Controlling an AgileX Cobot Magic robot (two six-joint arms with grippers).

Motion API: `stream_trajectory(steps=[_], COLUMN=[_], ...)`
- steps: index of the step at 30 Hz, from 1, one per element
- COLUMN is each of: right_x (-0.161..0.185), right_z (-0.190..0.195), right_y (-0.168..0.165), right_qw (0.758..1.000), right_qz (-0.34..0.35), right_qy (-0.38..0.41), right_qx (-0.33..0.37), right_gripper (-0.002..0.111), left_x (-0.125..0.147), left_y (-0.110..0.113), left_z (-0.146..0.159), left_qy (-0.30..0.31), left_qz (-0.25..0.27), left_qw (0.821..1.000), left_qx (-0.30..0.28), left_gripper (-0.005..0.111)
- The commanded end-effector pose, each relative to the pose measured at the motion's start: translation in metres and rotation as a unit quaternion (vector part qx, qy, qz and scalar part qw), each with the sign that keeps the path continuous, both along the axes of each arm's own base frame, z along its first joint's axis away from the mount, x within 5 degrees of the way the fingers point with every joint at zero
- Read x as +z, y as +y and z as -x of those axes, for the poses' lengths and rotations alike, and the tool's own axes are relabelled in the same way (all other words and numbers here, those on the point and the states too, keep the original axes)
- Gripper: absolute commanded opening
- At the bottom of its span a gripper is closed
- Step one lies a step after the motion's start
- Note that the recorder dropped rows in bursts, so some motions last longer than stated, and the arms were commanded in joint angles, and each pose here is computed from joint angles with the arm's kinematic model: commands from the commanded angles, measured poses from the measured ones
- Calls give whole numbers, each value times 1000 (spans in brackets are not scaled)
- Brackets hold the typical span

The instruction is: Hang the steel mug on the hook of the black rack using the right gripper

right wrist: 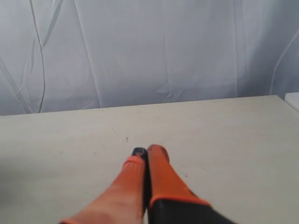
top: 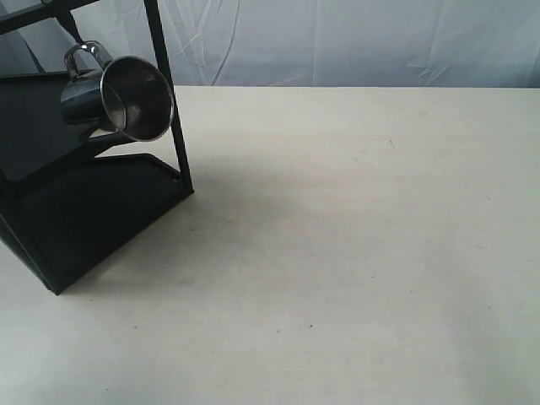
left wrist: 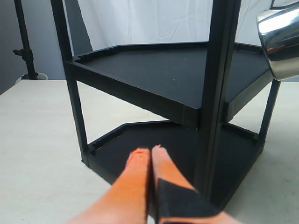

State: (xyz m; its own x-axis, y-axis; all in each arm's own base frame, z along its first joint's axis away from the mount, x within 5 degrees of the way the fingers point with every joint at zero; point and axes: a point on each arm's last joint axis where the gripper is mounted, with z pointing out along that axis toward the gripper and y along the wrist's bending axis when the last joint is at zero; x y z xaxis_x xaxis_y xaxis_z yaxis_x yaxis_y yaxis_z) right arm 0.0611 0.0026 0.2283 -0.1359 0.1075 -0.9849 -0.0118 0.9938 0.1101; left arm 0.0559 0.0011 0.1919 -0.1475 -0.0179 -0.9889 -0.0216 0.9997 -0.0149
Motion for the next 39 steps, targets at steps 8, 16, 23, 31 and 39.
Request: stream_trajectory(steps=[8,16,23,31,39], right_x=[-41,-47,-47,-47,-47], right_z=[3,3,3,3,3], right_y=[-1,-1,-1,-1,-1], right_qw=[997,997,997,997,997], right_qz=[23,22,21,21,21], right_qy=[69,78,78,78,78], right_qx=[-1,-1,-1,-1,-1], right_gripper=[0,0,0,0,0], left_x=[0,0,0,0,0], left_y=[0,0,0,0,0], left_z=[0,0,0,0,0], left_qy=[-2,-2,-2,-2,-2], left_qz=[1,1,1,1,1], left_qw=[1000,1000,1000,1000,1000], left_qx=[0,0,0,0,0], left_gripper=[2,2,2,2,2])
